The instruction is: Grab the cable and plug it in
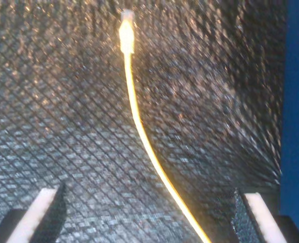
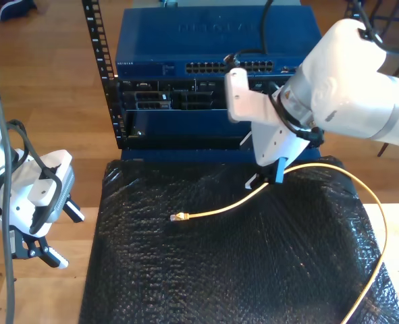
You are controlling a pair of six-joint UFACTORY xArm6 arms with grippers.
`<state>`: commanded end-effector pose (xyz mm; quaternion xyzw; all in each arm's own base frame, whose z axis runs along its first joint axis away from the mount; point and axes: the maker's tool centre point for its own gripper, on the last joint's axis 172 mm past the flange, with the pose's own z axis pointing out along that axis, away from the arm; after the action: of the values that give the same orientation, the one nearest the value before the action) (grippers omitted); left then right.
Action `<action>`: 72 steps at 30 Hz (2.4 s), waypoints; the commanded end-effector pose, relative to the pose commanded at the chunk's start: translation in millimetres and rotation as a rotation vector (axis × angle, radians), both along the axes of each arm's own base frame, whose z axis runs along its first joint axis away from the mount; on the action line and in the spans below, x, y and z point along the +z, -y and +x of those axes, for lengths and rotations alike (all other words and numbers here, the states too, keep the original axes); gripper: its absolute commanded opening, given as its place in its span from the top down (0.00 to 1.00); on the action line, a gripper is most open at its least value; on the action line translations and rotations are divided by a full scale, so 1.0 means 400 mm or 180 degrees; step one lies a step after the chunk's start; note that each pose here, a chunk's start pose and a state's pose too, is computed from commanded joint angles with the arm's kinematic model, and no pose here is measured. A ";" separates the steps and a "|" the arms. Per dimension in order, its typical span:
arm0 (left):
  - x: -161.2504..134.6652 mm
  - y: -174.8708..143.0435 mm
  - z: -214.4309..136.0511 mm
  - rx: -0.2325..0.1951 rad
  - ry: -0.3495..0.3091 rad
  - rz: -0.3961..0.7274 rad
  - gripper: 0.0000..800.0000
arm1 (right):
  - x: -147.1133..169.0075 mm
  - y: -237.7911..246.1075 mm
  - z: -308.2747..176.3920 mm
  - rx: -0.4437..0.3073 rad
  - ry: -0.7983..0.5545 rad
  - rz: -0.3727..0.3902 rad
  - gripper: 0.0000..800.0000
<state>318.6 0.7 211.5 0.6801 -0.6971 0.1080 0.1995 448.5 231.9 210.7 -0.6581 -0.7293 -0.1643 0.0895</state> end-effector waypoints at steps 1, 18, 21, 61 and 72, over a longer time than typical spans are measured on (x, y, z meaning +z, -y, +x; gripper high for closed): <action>-0.001 -0.001 -0.001 0.0005 -0.0005 -0.0001 0.00 | -0.008 -0.007 -0.001 0.0018 -0.0014 -0.0006 0.03; 0.000 -0.003 0.001 0.0004 0.0003 0.0006 0.00 | -0.096 -0.141 -0.026 0.0266 -0.0129 -0.0089 0.03; 0.000 -0.003 0.002 0.0006 0.0007 0.0008 0.00 | -0.115 -0.169 -0.036 0.0337 -0.0163 -0.0110 0.03; 0.000 -0.003 0.002 0.0002 0.0009 0.0008 0.00 | -0.270 -0.243 -0.010 0.0120 -0.0220 -0.0693 0.03; -0.002 -0.003 0.000 0.0002 0.0004 0.0006 0.00 | -0.299 -0.211 -0.003 -0.0102 -0.0146 -0.1003 0.05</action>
<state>318.7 1.8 210.9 0.6804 -0.6972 0.1078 0.1983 447.2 316.5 91.3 -0.6791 -0.7333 -0.0343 -0.0009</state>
